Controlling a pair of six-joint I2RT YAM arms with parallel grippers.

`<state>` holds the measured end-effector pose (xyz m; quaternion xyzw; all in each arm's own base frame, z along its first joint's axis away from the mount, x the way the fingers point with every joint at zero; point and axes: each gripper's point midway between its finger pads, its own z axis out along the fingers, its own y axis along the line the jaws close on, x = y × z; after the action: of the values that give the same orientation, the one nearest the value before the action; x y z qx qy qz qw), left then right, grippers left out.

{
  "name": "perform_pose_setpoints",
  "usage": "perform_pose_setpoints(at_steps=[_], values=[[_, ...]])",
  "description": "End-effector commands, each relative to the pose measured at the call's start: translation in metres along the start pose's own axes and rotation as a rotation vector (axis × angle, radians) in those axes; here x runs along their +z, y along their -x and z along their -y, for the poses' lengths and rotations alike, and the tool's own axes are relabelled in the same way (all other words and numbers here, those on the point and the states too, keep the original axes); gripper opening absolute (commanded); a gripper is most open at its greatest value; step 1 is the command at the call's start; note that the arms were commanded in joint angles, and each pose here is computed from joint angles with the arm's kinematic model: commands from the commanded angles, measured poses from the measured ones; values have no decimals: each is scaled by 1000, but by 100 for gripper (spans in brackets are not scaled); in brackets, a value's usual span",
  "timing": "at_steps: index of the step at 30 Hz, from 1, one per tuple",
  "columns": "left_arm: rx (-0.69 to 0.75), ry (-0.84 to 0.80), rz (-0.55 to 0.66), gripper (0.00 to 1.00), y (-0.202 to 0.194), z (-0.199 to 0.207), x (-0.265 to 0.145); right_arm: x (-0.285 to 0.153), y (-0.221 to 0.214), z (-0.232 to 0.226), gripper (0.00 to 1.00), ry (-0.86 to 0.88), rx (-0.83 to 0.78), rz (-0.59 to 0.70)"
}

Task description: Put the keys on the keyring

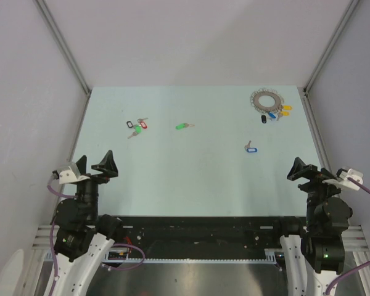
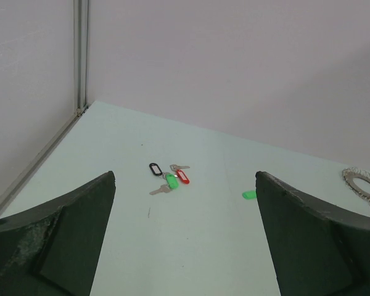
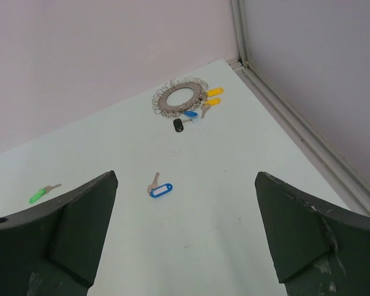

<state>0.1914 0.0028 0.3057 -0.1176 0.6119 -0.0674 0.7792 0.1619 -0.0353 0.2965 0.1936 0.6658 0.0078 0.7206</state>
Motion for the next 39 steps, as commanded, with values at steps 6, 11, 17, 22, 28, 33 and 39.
perform_pose_setpoints(at_steps=[6, 11, 17, 22, 28, 33, 39], values=[[-13, 5, 11, 100, 0, 0, 1, 0, 8, -3, 100, 7, 28, 36], [-14, -13, 12, 100, 0, 3, 1, 9, -1, -11, 100, 42, 11, -21], [-32, -37, 40, 100, 6, 5, -4, 35, -28, -24, 100, 58, 63, -176], [-39, -60, 36, 100, 5, 8, -6, 68, -52, -31, 100, 21, 132, -291], [-44, -70, 39, 100, 5, 9, -8, 122, -91, -32, 100, -63, 220, -403], [-36, -70, 28, 100, 2, 10, -6, 187, -131, -32, 96, -119, 317, -431], [-20, -60, 12, 100, -3, 10, -3, 256, -171, -29, 84, -134, 488, -440]])
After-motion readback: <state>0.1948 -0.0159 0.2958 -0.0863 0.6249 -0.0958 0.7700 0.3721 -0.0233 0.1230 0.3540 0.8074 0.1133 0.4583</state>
